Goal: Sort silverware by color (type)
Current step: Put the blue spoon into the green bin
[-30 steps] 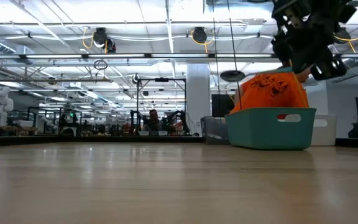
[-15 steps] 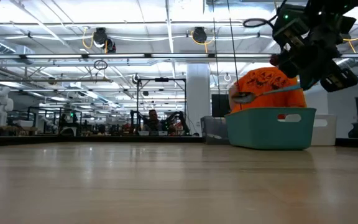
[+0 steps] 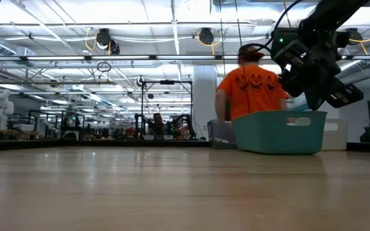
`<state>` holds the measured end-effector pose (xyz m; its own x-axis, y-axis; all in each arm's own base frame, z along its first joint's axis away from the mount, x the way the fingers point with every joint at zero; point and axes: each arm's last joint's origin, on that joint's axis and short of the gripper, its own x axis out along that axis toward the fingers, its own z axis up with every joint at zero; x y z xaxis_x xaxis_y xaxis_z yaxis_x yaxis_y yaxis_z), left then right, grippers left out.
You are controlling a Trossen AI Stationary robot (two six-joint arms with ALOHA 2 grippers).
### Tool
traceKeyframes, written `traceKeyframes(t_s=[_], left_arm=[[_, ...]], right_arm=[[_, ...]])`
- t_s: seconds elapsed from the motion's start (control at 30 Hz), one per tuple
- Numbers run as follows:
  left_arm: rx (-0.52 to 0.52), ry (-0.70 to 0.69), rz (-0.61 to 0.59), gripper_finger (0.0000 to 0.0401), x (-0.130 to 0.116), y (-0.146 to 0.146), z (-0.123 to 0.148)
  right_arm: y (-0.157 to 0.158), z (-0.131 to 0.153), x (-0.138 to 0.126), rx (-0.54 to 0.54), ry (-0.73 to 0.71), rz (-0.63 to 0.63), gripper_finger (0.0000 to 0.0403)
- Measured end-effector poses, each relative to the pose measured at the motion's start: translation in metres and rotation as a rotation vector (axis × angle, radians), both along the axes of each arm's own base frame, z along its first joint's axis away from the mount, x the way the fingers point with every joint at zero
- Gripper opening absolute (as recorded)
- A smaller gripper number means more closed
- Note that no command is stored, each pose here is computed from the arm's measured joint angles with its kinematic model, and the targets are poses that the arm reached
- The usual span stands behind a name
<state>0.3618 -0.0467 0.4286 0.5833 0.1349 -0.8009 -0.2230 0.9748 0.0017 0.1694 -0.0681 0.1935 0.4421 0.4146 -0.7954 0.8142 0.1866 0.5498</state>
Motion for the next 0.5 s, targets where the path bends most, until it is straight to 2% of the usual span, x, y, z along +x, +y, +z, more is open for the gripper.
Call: traceKeyframes(t_s=[0.5], left_arm=[[-0.027, -0.009, 0.0, 0.0124, -0.002, -0.013, 0.0]], right_arm=[[-0.008, -0.005, 0.002, 0.004, 0.008, -0.027, 0.0011]])
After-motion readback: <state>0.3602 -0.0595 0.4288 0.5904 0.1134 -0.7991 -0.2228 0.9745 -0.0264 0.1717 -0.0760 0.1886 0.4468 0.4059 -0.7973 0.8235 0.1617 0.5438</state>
